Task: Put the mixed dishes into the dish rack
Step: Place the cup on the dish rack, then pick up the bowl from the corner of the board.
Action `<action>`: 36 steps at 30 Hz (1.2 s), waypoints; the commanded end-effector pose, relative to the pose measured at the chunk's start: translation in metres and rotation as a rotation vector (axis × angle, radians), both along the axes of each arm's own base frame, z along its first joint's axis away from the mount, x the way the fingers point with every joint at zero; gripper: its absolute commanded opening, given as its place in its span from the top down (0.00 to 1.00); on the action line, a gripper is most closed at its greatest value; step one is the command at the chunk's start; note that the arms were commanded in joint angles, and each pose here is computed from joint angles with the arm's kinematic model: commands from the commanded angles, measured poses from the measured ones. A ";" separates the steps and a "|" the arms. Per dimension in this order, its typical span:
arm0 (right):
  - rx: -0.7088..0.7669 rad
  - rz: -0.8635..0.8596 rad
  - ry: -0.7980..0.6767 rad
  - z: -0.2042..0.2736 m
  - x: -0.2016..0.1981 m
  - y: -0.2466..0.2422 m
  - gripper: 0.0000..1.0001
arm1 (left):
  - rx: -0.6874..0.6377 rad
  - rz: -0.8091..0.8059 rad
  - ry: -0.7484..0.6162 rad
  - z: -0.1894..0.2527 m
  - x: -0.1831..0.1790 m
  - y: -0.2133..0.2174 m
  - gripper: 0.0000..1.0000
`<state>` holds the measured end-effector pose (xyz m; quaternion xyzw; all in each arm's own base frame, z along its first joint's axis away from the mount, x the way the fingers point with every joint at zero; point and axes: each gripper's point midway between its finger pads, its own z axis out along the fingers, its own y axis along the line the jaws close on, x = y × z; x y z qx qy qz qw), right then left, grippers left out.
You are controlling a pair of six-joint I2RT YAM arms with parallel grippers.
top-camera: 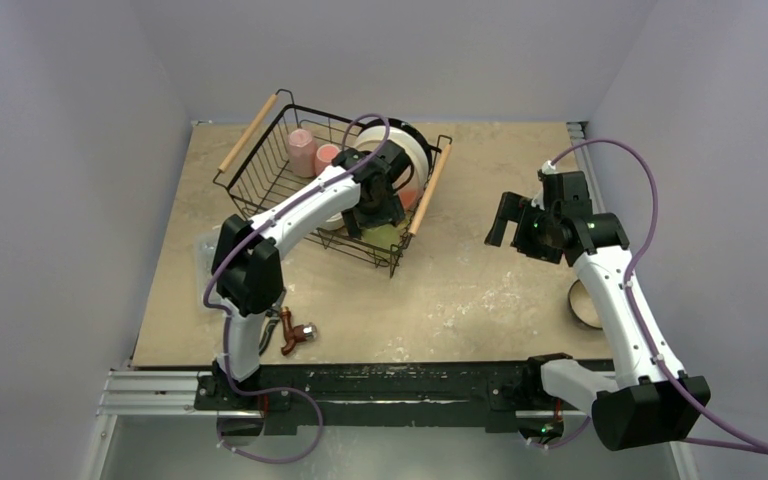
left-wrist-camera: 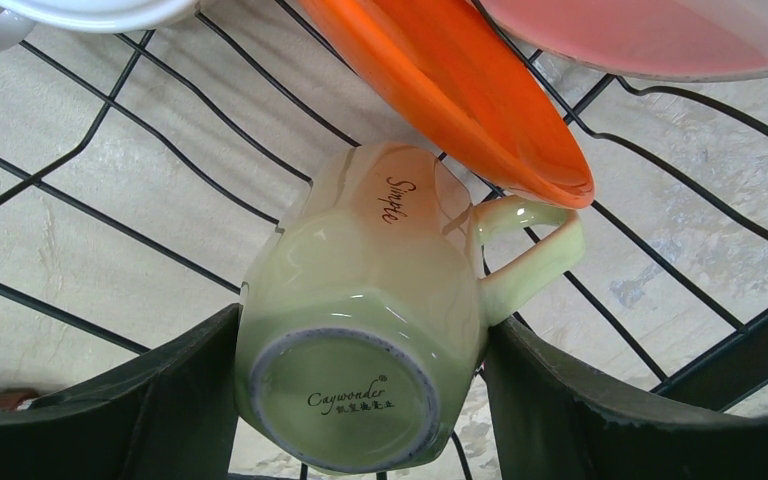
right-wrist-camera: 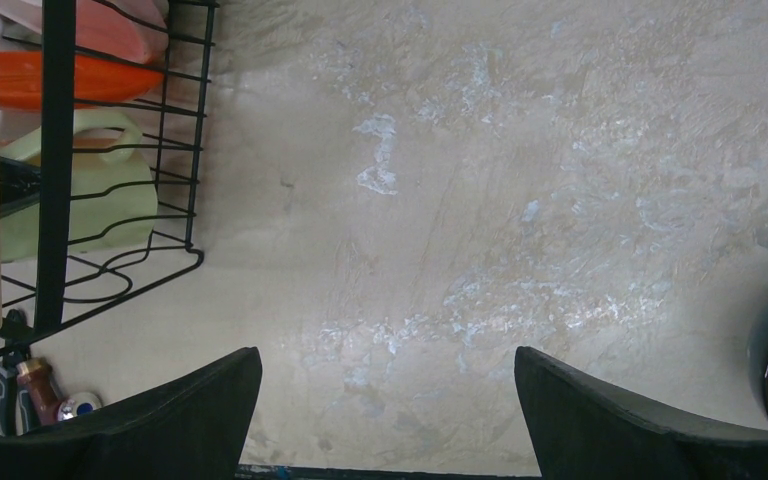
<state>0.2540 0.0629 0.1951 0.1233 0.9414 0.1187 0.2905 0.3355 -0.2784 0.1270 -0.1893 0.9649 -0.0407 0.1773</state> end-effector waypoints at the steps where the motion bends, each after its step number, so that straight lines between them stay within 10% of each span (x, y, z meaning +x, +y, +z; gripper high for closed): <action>1: 0.010 -0.006 -0.034 0.005 0.001 0.001 0.01 | -0.007 0.001 0.041 -0.008 -0.007 -0.009 0.59; 10: 0.013 -0.006 -0.033 0.003 0.004 0.003 0.01 | -0.047 -0.033 0.057 0.006 -0.014 -0.013 0.02; 24: -0.014 -0.015 -0.035 0.003 0.006 -0.002 0.01 | -0.133 -0.099 -0.021 0.055 -0.018 -0.009 0.00; 36: -0.114 -0.192 -0.099 -0.002 0.037 -0.034 0.01 | -0.119 -0.302 -0.280 0.159 -0.025 0.083 0.02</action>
